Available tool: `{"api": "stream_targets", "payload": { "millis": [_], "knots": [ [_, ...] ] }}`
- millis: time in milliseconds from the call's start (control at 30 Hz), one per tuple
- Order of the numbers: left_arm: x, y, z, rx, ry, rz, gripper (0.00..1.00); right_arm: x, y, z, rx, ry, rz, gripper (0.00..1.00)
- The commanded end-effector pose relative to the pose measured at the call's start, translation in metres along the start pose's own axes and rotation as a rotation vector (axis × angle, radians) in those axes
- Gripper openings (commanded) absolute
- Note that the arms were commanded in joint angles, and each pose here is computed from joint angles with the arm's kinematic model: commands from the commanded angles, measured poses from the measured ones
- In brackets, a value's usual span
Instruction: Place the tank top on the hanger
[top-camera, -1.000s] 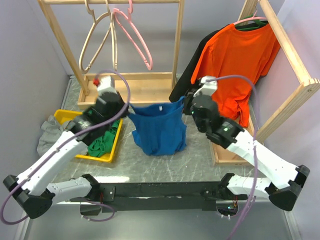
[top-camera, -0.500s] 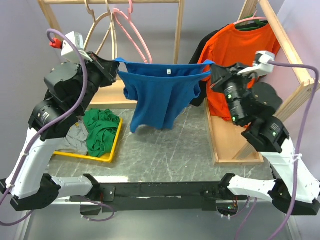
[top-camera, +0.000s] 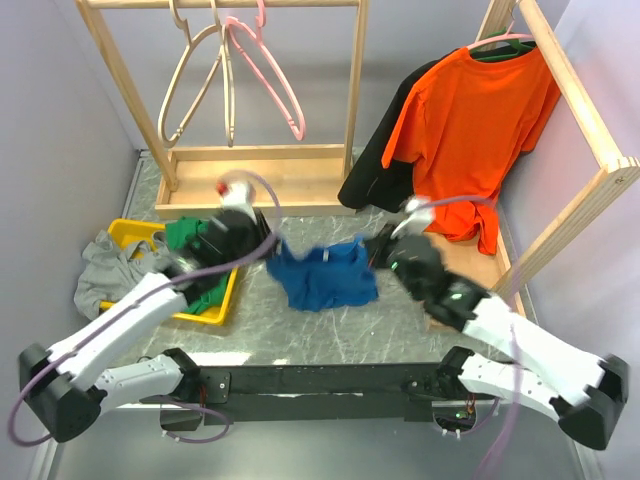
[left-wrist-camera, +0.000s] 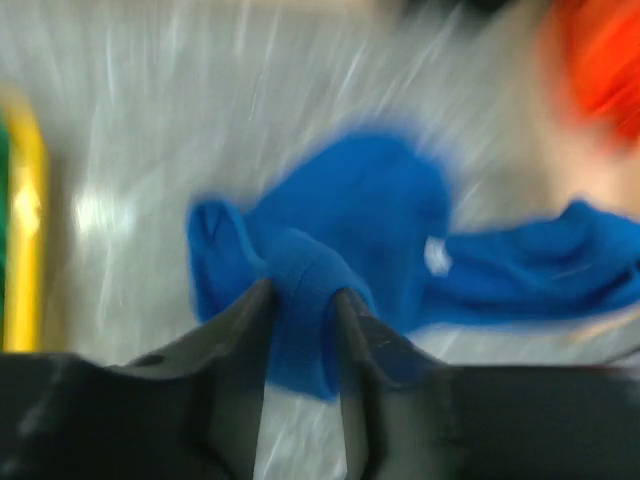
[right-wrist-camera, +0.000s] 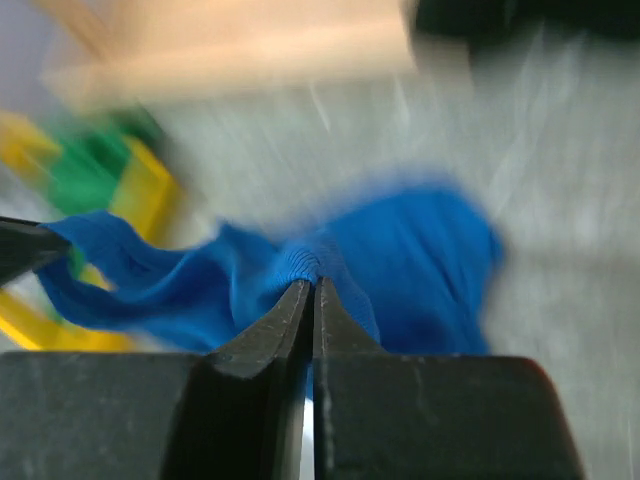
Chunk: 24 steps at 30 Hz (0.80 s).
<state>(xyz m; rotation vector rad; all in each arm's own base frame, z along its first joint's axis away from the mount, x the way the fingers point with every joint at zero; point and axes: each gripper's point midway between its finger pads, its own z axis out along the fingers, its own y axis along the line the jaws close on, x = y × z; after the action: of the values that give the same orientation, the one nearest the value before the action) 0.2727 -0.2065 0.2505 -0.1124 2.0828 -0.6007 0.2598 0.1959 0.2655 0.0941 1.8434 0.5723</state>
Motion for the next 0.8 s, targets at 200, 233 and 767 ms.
{"api": "stream_targets", "payload": {
  "millis": [200, 233, 767],
  "knots": [
    [0.012, -0.031, -0.005, 0.184, 0.025, -0.052, 0.77, 0.065, -0.003, 0.010, -0.054, 0.145, 0.082, 0.58],
    [0.006, -0.036, -0.010, 0.202, 0.018, -0.032, 0.79, 0.058, -0.002, 0.006, -0.060, 0.127, 0.086, 0.68],
    [-0.241, -0.121, -0.117, 0.236, -0.561, -0.083, 0.81, 0.019, 0.005, -0.025, -0.122, 0.051, 0.109, 0.82]
  ]
}}
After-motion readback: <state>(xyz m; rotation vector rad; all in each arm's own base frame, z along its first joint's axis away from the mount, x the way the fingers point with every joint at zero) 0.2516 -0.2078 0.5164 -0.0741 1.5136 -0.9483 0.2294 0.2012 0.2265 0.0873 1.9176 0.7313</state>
